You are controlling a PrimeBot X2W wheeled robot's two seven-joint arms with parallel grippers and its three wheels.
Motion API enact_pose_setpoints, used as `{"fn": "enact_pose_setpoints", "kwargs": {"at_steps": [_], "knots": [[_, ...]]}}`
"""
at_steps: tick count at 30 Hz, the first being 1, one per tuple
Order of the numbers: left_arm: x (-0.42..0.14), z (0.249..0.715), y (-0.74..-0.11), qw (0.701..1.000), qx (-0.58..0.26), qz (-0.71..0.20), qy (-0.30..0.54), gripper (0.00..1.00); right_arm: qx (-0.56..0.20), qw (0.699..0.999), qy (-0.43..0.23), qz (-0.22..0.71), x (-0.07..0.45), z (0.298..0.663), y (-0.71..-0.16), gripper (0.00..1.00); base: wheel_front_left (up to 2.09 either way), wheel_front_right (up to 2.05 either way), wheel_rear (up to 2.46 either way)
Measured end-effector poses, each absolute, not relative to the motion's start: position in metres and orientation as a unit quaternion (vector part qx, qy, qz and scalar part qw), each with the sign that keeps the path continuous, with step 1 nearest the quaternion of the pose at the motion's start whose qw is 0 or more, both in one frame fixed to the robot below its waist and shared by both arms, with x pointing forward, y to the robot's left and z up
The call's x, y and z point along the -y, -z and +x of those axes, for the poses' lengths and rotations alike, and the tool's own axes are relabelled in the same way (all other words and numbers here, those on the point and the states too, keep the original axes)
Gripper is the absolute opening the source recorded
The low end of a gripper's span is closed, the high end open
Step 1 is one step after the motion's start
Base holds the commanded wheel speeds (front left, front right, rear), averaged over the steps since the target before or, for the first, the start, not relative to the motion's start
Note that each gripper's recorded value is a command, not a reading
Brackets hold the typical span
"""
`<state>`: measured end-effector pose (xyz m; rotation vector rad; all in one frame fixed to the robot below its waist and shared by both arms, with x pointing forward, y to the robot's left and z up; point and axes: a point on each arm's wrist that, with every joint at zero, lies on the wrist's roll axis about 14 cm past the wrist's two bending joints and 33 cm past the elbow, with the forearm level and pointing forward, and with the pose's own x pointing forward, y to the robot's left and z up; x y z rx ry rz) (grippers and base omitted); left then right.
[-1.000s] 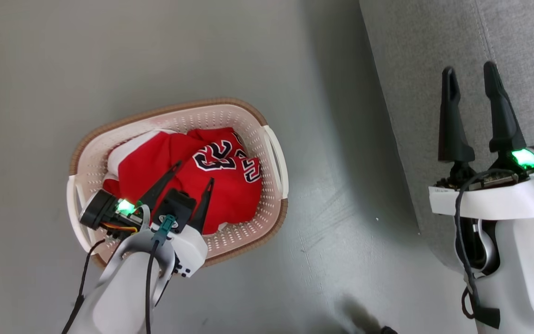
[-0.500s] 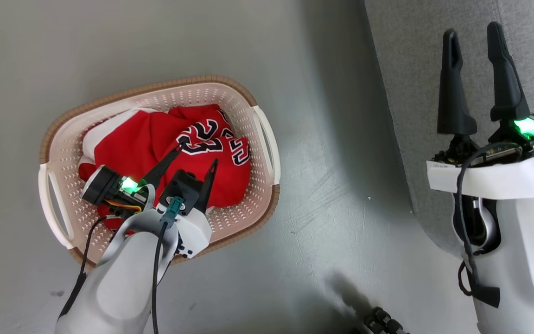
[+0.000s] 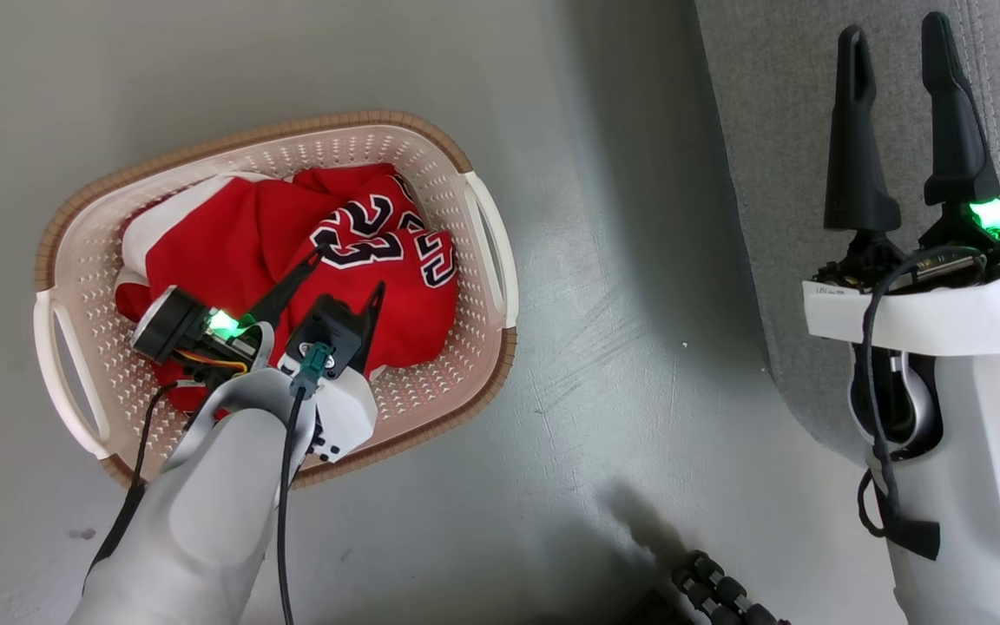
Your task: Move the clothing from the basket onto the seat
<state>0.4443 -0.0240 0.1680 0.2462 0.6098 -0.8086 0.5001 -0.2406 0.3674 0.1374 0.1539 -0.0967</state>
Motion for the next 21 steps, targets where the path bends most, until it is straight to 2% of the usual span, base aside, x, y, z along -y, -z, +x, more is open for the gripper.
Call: {"fn": "enact_pose_setpoints", "kwargs": {"at_steps": [21], "knots": [[0.033, 0.442, -0.138, 0.839, -0.328, 0.153, 0.405, 1.0, -0.084, 0.993, 0.054, 0.066, 0.246, 0.505, -0.356, 1.0, 0.0, 0.0, 0.0]]}}
